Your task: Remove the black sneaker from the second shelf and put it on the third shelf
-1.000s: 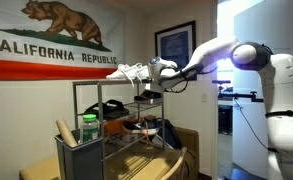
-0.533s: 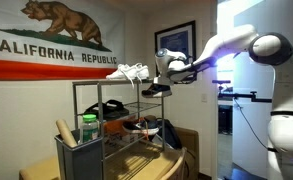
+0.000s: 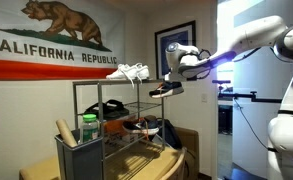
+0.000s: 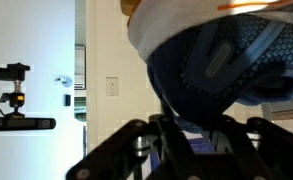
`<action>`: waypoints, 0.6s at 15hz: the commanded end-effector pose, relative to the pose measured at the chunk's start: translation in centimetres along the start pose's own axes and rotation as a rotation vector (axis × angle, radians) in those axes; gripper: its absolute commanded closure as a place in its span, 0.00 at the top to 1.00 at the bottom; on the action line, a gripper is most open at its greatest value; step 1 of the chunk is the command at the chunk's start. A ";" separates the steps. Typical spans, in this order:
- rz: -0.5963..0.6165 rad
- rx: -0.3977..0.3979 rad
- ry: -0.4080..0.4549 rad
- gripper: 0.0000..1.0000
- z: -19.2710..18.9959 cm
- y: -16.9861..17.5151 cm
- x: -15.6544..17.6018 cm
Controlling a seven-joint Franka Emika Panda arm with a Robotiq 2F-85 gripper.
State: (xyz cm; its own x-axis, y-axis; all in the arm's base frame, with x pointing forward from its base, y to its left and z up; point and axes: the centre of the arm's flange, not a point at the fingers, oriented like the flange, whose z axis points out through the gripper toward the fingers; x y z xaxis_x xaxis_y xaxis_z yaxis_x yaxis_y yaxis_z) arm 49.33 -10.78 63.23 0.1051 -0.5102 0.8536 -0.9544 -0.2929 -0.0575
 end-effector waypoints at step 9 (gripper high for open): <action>-0.218 -0.186 -0.055 0.11 1.1 8.4 -3.4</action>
State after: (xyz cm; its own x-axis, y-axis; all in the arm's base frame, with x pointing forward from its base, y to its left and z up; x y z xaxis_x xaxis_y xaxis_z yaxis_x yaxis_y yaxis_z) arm 43.16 -12.67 59.85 0.2808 -0.4984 0.8202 -0.9541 -0.2380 0.1820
